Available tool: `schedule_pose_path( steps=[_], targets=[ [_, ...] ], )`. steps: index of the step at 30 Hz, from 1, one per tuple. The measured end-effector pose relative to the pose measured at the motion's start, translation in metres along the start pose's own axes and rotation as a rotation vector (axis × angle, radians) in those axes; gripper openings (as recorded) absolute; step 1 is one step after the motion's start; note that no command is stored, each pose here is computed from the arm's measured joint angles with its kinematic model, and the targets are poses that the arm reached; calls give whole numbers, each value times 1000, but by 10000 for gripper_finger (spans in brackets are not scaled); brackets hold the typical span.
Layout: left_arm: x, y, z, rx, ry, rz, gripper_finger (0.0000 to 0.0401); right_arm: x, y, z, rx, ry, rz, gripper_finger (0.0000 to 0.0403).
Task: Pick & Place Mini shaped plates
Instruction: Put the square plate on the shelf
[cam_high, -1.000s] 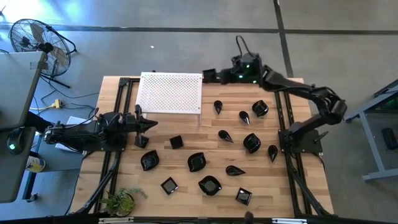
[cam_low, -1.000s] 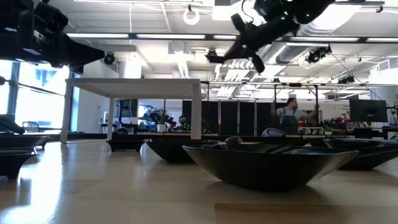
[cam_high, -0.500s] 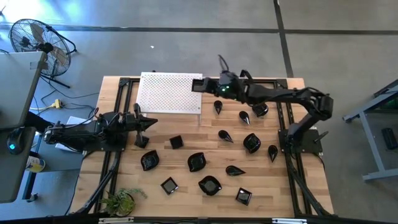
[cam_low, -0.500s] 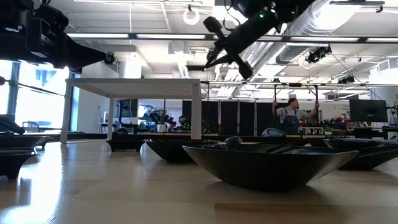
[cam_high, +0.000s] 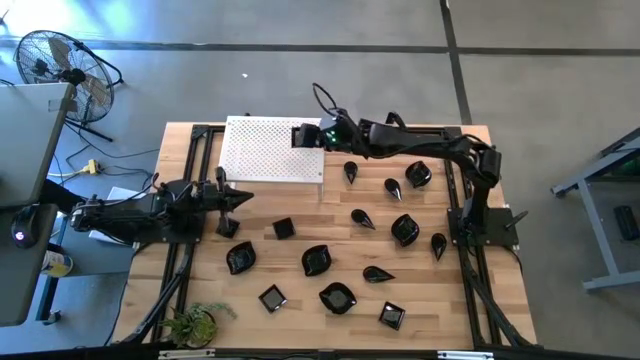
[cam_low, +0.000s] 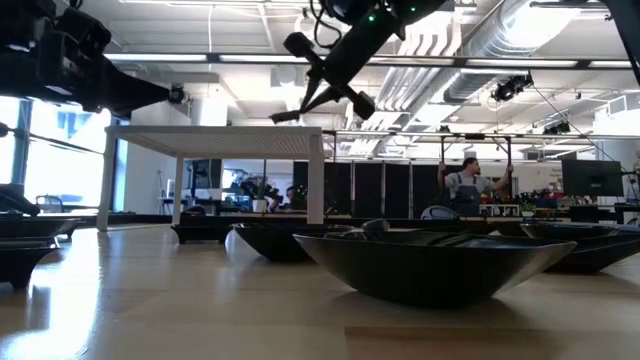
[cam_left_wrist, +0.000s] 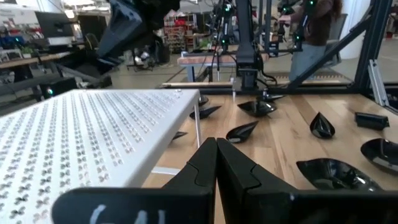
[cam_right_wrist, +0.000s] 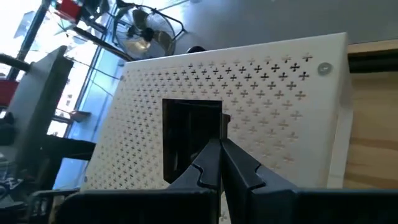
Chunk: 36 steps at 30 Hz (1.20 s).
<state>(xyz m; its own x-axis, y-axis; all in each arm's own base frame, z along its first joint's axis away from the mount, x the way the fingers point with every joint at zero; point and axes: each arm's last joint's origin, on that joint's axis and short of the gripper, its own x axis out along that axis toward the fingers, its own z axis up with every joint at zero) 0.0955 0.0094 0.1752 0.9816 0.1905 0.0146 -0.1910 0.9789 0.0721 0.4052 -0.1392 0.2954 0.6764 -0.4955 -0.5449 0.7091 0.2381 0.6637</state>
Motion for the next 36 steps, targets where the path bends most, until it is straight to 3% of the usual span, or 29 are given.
schedule_pose_path(
  steps=[5, 14, 28, 36],
  targets=[
    [0, 0, 0, -25, 7, -1, 0, 0, -8, -4, 43, 32, -76, 0],
    [0, 0, 0, -29, 11, -2, 0, -3, -2, -15, 123, 72, -57, 0],
    [0, 0, 0, -32, 11, 7, 0, 5, -6, -22, 118, 118, -52, 3],
    [0, 0, 0, -53, 11, 8, 0, 5, -6, -23, 59, 131, -44, 65]
  ],
)
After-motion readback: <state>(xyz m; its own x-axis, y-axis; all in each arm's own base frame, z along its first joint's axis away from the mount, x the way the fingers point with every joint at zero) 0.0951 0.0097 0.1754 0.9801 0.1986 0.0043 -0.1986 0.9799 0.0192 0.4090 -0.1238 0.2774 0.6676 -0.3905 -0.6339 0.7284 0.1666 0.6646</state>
